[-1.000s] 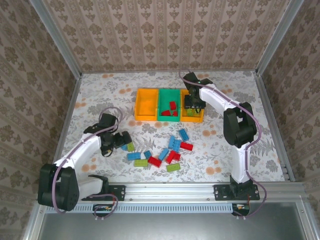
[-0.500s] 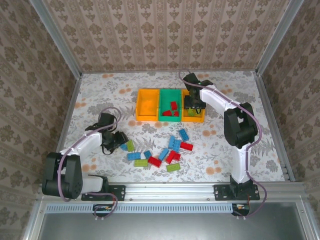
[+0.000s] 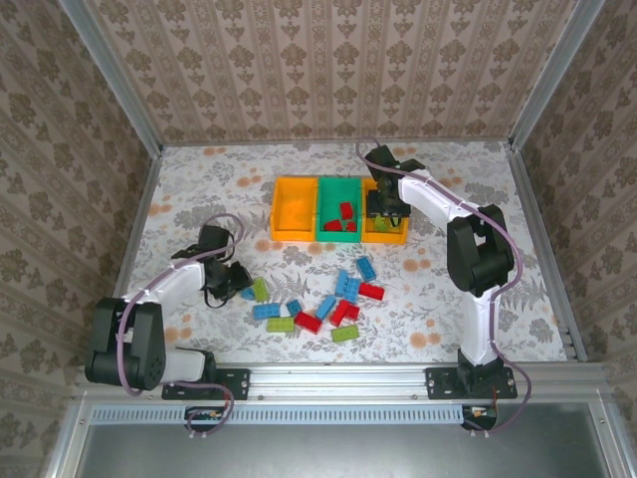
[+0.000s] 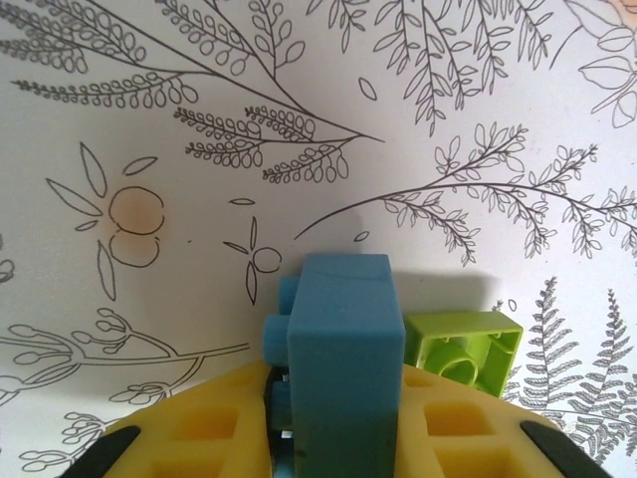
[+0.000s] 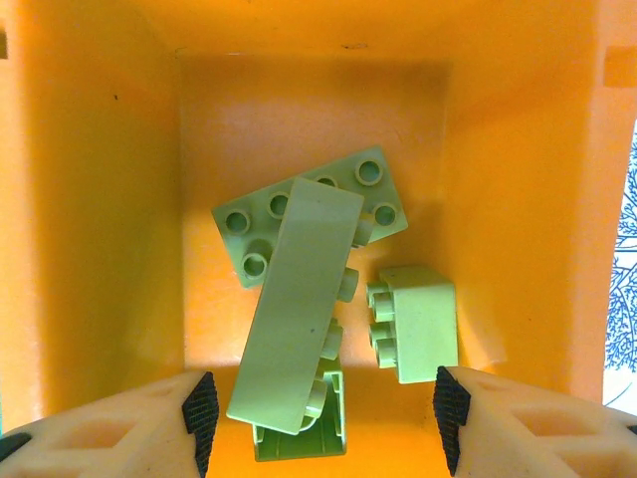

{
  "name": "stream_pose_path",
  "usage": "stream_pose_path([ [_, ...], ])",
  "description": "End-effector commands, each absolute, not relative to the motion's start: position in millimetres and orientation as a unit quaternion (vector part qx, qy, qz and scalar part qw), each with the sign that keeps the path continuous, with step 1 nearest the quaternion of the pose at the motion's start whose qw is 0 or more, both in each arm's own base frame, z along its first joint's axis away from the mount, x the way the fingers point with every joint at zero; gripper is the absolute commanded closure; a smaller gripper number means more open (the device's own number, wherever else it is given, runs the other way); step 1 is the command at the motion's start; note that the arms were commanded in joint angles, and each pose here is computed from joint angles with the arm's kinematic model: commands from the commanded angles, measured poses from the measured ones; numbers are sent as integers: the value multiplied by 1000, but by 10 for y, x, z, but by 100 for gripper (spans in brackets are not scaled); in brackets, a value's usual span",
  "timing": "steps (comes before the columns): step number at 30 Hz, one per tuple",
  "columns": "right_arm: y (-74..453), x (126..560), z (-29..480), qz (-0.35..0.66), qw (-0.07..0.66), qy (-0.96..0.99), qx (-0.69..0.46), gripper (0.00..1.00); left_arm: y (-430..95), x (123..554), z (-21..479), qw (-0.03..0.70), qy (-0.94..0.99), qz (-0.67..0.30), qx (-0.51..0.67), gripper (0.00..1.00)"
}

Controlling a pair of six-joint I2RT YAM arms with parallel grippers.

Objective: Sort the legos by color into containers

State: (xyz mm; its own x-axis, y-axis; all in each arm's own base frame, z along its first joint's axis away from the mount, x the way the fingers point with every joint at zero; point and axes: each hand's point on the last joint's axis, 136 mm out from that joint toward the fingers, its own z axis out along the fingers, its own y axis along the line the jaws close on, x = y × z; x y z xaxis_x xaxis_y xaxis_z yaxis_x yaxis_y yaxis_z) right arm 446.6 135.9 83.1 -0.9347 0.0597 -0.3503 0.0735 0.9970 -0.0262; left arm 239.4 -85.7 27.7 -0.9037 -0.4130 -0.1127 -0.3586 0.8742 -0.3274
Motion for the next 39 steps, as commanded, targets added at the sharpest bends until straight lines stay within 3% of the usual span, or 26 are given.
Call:
stream_pose_path([
  [1, 1296, 4447, 1053, -22, 199, 979, 39, 36, -813, 2450, 443, 112, 964, -147, -192, 76],
  [11, 1483, 4335, 1307, 35, 241, 970, 12, 35, -975, 2977, 1095, 196, 950, -191, -153, 76],
  [22, 1964, 3588, 1101, 63, 222, 969, -83, 31, -1628, 3863, 1706, 258, 930, -260, -35, 74],
  [32, 2139, 3186, 549, 12, 149, 982, -112, 26, -2111, 4270, 1600, 244, 925, -290, 19, 72],
  [39, 2019, 3140, 307, -34, 117, 987, -107, 27, -2214, 4344, 1408, 229, 929, -291, 16, 61],
])
